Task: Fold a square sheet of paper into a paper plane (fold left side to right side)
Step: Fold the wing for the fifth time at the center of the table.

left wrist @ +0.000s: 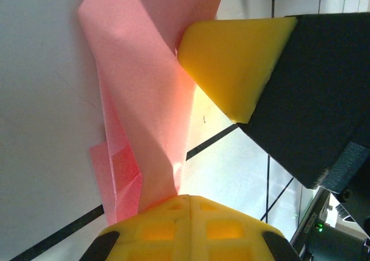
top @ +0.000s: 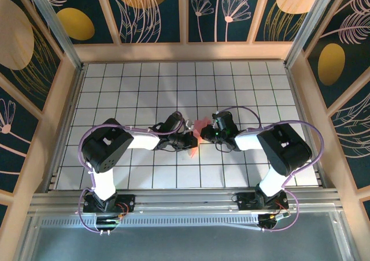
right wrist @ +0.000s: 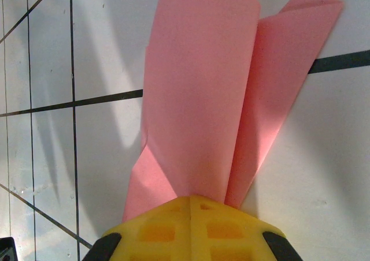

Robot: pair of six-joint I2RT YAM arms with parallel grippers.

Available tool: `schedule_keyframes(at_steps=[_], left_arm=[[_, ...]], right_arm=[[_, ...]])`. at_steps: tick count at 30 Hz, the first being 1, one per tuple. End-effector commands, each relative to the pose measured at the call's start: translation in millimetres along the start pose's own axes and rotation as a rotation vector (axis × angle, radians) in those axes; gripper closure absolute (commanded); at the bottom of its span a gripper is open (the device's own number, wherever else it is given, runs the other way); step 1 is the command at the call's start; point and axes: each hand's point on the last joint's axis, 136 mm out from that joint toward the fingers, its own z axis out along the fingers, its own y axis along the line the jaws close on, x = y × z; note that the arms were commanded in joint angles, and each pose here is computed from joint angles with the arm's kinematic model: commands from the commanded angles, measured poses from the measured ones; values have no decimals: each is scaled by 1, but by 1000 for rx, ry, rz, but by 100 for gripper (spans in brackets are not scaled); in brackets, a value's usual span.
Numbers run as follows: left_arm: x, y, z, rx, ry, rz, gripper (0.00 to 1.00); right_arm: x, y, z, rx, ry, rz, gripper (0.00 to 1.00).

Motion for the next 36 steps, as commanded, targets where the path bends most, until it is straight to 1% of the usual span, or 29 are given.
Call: schedule_keyframes(at_steps=[1,5,9,14,18,20,24,27,30,36], left_arm=[[9,21,5,-44,25,-16,99],[12,24,8,-47,33,-23,99],[14,34,10,-78,34,-31,100],[19,52,12,-145,35,-43,100],[24,62,13,-192,41,-45,100],[23,65,13,-217,42,-38,100],[23,69,14,-271,42,-15,100],[23,73,14,-300,44,-12,100],[22,77,15,-327,45,-9,100],[23,80,14,-362,49,-2,100]], right_arm=[[48,-47,-1,172,156,53,100],[48,-46,-1,171,157,52,100],[46,-41,-1,160,156,44,100],[22,-11,-7,80,100,0,100],[-2,15,-21,13,33,-42,100],[-6,21,-27,0,16,-60,100],[-1,25,-34,-42,9,-67,100],[8,29,-32,-91,25,-59,100],[13,31,-25,-99,40,-65,100],[9,27,-12,-76,40,-65,100]])
